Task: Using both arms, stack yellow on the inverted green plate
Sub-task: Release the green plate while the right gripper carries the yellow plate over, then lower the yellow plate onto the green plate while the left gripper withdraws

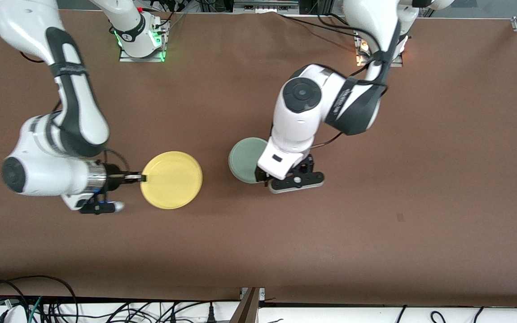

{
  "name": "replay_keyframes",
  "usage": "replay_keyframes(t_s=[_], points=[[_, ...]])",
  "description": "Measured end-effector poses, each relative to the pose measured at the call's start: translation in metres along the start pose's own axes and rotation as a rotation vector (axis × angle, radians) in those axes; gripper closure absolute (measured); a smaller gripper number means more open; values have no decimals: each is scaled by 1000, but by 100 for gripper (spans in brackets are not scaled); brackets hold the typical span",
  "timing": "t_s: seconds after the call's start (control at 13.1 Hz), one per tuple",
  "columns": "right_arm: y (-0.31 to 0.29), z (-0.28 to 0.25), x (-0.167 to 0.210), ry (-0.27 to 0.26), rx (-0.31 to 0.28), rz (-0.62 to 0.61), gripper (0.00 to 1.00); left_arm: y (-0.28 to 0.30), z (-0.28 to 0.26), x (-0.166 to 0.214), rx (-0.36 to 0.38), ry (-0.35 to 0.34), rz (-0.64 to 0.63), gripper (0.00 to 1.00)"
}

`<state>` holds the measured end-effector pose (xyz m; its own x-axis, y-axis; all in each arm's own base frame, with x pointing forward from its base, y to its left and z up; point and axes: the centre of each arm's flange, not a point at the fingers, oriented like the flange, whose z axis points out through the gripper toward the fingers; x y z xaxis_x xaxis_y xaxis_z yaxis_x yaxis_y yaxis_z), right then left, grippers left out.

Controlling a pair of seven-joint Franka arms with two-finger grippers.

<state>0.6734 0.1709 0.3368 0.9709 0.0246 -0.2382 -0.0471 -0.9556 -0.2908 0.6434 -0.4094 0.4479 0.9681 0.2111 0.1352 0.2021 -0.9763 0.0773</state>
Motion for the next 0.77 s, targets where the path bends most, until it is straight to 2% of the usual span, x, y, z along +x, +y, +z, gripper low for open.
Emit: replay_keyframes(t_s=[0.15, 0.38, 0.54, 0.77], points=[[-58, 31, -19, 4, 9, 64, 98, -42, -35, 17, 34, -62, 55, 0], [-122, 83, -57, 52, 61, 117, 98, -106, -79, 31, 78, -180, 131, 0], [-144, 129, -88, 78, 80, 108, 98, -155, -109, 40, 81, -241, 185, 0], [-140, 171, -114, 72, 63, 106, 98, -262, -147, 70, 49, -288, 223, 0]])
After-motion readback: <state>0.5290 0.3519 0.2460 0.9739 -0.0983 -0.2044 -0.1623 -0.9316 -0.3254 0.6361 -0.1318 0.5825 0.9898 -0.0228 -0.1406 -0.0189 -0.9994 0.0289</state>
